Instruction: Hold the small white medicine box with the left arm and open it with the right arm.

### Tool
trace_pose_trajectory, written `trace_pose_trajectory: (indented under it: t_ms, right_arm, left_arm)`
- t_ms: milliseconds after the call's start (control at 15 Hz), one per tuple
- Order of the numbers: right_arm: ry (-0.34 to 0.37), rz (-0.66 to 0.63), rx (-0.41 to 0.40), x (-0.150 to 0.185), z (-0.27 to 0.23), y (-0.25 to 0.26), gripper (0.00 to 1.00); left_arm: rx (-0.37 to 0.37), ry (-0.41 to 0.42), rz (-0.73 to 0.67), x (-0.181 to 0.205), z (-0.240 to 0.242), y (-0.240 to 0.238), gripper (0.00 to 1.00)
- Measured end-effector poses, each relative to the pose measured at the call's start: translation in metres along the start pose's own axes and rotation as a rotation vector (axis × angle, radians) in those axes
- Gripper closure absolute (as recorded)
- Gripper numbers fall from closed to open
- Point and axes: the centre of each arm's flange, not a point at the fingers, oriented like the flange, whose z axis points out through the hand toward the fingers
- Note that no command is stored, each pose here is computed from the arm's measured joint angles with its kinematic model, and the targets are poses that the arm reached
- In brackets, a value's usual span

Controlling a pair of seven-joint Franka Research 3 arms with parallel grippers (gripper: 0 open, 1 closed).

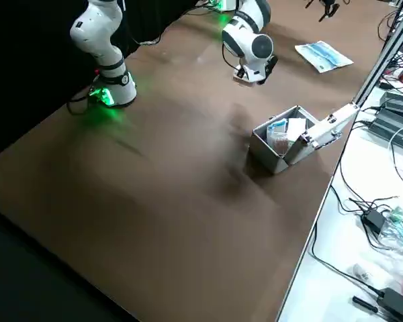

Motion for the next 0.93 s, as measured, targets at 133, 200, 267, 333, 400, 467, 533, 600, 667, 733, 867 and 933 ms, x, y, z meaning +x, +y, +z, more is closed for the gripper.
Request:
trace_pose_trajectory:
  t_ms: [133,200,267,333,400,467,533,600,667,733,867,933]
  right_arm:
    - [0.005,0.017,0.005,0.004,0.02,0.002,0.99]
    - [0.009,0.029,0.015,0.004,0.028,0.003,0.99]
    - [0.016,0.042,0.022,0.005,0.033,0.004,0.99]
    - [0.02,0.056,0.032,0.004,0.037,0.007,0.99]
    - [0.022,0.07,0.046,0.003,0.04,0.009,0.99]
    - [0.023,0.078,0.063,0.001,0.042,0.013,0.99]
    - [0.024,0.087,0.084,-0.001,0.045,0.017,0.99]
    - [0.026,0.094,0.106,-0.002,0.048,0.021,0.99]
    - [0.03,0.104,0.129,-0.004,0.05,0.025,0.99]
    - [0.037,0.114,0.152,-0.005,0.053,0.029,0.99]
    - [0.065,0.132,0.173,-0.006,0.056,0.036,0.99]
    - [0.073,0.142,0.178,-0.006,0.057,0.039,0.99]
  left_arm:
    - [-0.054,0.053,0.069,-0.012,0.02,-0.003,0.0]
    - [-0.079,0.076,0.085,-0.02,0.031,-0.004,0.0]
    - [-0.101,0.094,0.098,-0.029,0.042,-0.006,0.0]
    - [-0.113,0.111,0.123,-0.038,0.052,-0.01,0.0]
    - [-0.114,0.127,0.165,-0.047,0.061,-0.014,0.0]
    - [-0.116,0.145,0.209,-0.055,0.069,-0.019,0.0]
    - [-0.124,0.166,0.247,-0.063,0.079,-0.023,0.0]
    - [-0.136,0.188,0.276,-0.072,0.09,-0.027,0.0]
    - [-0.151,0.214,0.303,-0.081,0.102,-0.03,0.0]
    - [-0.166,0.234,0.331,-0.089,0.117,-0.033,0.0]
    - [-0.188,0.255,0.376,-0.097,0.146,-0.034,0.0]
    - [-0.196,0.258,0.385,-0.099,0.159,-0.034,0.0]
